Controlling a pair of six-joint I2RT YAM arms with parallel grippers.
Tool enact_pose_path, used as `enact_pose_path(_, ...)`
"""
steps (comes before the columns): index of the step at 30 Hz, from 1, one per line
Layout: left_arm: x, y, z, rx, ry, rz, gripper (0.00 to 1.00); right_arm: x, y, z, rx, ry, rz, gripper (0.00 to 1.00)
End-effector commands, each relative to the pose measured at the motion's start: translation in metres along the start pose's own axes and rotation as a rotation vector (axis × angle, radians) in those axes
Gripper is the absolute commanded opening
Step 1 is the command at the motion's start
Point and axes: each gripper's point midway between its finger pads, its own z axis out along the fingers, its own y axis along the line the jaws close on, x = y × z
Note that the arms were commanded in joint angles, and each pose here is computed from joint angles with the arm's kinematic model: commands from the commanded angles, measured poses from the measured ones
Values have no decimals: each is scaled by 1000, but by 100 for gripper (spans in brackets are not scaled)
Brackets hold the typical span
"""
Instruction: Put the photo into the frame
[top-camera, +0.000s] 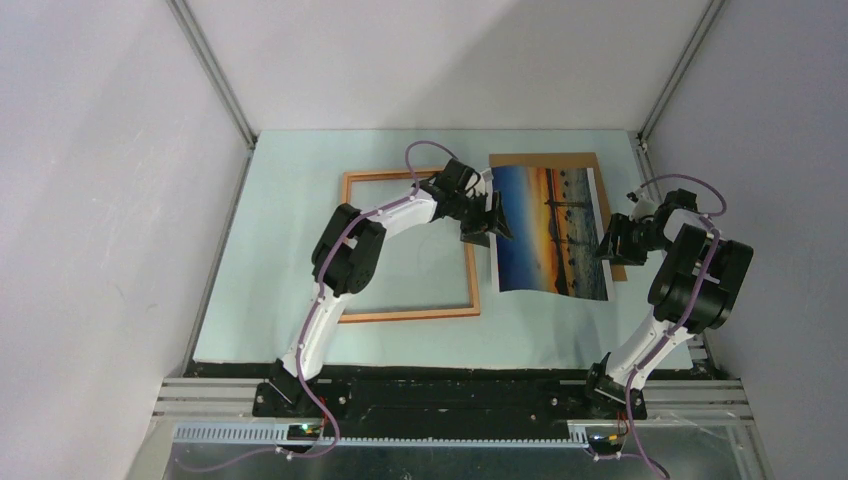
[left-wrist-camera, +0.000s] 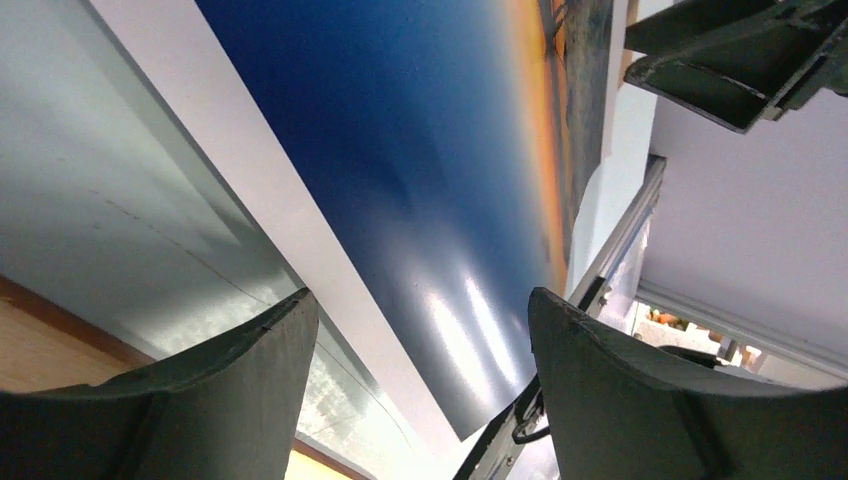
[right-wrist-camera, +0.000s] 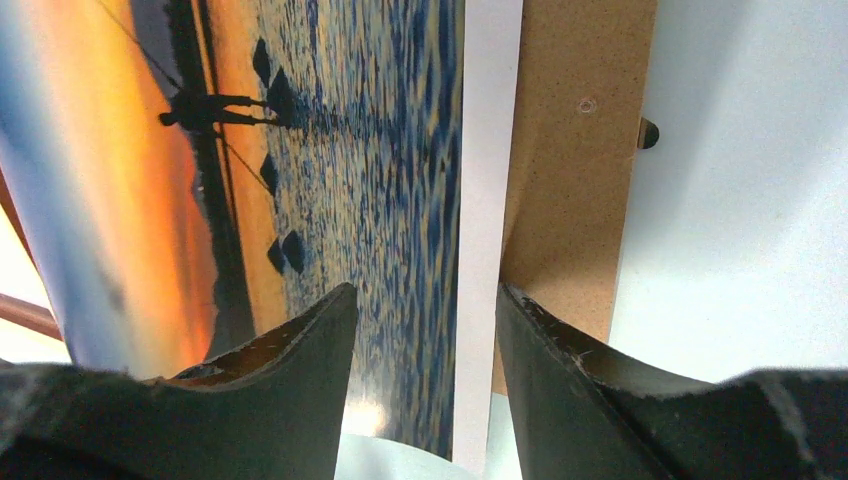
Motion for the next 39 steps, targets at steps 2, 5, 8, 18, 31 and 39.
enact_pose_path(2, -12, -59, -28, 150, -32, 87, 80, 21, 6, 6, -32, 73, 43, 58)
enact_pose_path(5, -13, -64, -32, 166, -37, 92, 80, 21, 6, 6, -33, 74, 43, 58)
enact_pose_path(8, -13, -68, -34, 179, -40, 89, 79, 21, 6, 6, -32, 75, 43, 58)
enact_pose_path(18, -13, -72, -38, 199, -52, 67, 80, 22, 6, 7, -34, 78, 44, 57)
enact_pose_path(31, -12, -62, -42, 248, -81, -20, 82, 22, 5, 7, -31, 78, 45, 57)
enact_pose_path(39, -12, -64, -44, 269, -77, -30, 82, 22, 6, 6, -33, 78, 47, 57)
